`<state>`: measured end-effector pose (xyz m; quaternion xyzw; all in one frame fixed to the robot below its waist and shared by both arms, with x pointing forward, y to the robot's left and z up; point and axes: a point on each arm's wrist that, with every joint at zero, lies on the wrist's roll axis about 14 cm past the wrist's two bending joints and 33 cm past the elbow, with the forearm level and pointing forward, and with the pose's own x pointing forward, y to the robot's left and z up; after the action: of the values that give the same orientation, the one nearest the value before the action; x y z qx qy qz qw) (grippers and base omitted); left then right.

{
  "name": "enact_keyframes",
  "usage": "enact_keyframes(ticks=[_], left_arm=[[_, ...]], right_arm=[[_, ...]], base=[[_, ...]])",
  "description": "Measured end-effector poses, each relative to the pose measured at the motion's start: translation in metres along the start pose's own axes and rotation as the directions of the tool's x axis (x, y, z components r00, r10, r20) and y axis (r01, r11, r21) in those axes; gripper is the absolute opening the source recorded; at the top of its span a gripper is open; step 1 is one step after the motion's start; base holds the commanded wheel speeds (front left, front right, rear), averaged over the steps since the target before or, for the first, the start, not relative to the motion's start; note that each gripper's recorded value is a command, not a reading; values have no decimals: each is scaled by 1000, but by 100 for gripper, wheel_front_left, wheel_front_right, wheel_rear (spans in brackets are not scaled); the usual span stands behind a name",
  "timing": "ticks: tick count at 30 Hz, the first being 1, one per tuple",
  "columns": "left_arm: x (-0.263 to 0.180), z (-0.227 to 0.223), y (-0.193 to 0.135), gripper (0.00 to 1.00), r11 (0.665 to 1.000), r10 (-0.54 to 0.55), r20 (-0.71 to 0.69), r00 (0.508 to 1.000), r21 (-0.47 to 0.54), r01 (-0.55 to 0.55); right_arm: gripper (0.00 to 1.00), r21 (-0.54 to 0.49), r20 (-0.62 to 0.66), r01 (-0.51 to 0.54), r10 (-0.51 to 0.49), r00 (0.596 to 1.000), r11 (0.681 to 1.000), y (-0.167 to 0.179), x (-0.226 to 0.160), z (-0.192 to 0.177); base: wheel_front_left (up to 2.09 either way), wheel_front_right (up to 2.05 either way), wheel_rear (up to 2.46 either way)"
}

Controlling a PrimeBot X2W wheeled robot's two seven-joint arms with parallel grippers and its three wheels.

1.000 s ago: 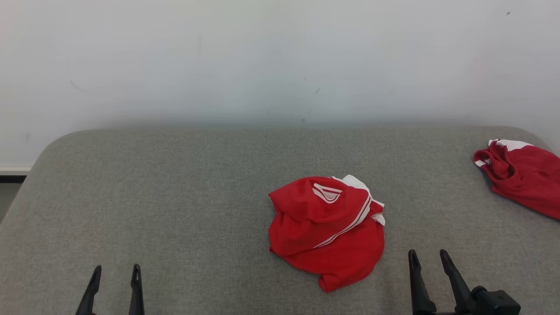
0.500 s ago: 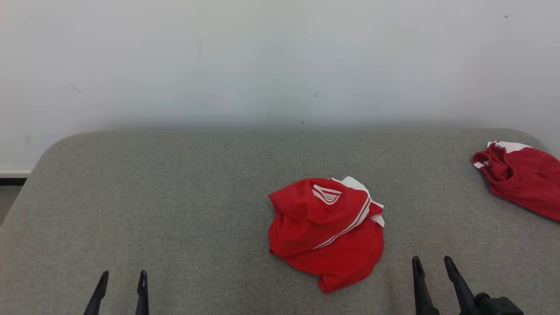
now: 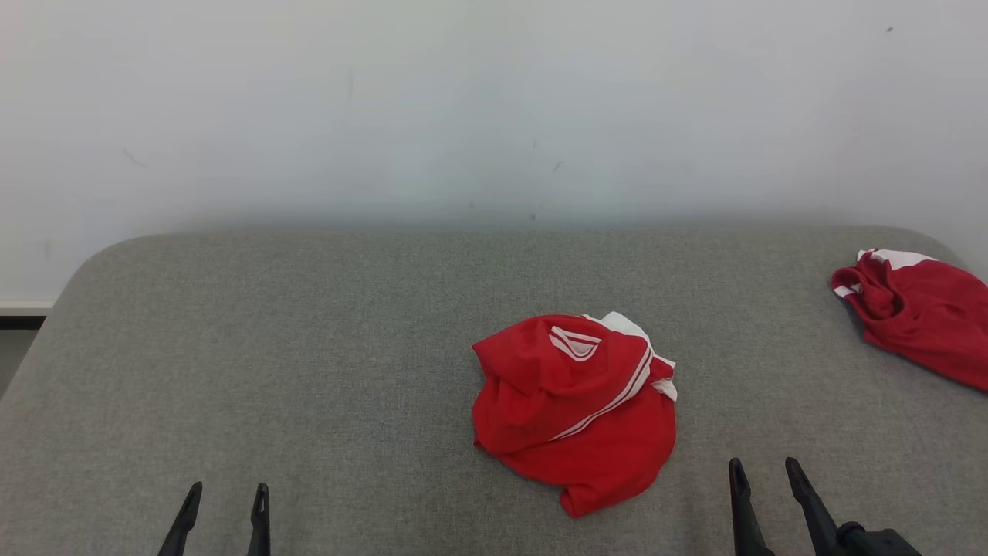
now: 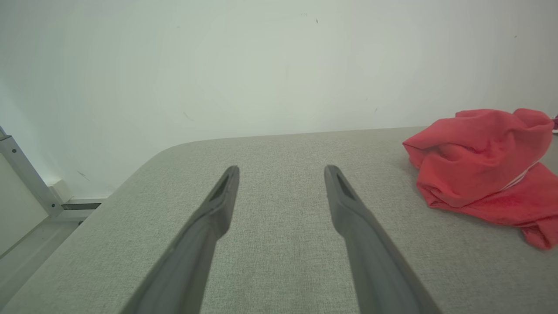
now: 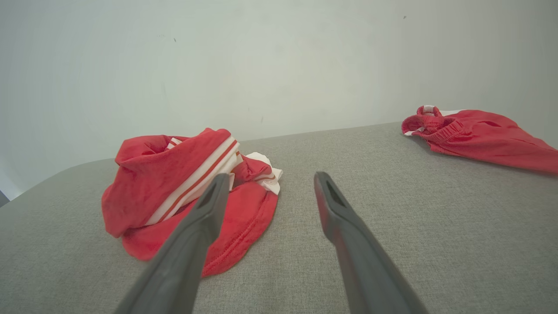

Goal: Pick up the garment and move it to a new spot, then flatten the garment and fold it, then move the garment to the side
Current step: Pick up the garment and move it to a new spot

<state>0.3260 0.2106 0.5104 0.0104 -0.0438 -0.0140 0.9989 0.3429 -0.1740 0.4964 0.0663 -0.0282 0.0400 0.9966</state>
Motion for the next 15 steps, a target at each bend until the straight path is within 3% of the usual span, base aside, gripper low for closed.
enact_keyframes(ticks=[15], left_arm=[[1, -1, -2, 100, 1000, -5, -4, 1000, -2, 5]], right_arm=[[100, 0, -7, 8, -8, 1000, 1000, -2, -2, -2]], base=[[0, 0, 0]])
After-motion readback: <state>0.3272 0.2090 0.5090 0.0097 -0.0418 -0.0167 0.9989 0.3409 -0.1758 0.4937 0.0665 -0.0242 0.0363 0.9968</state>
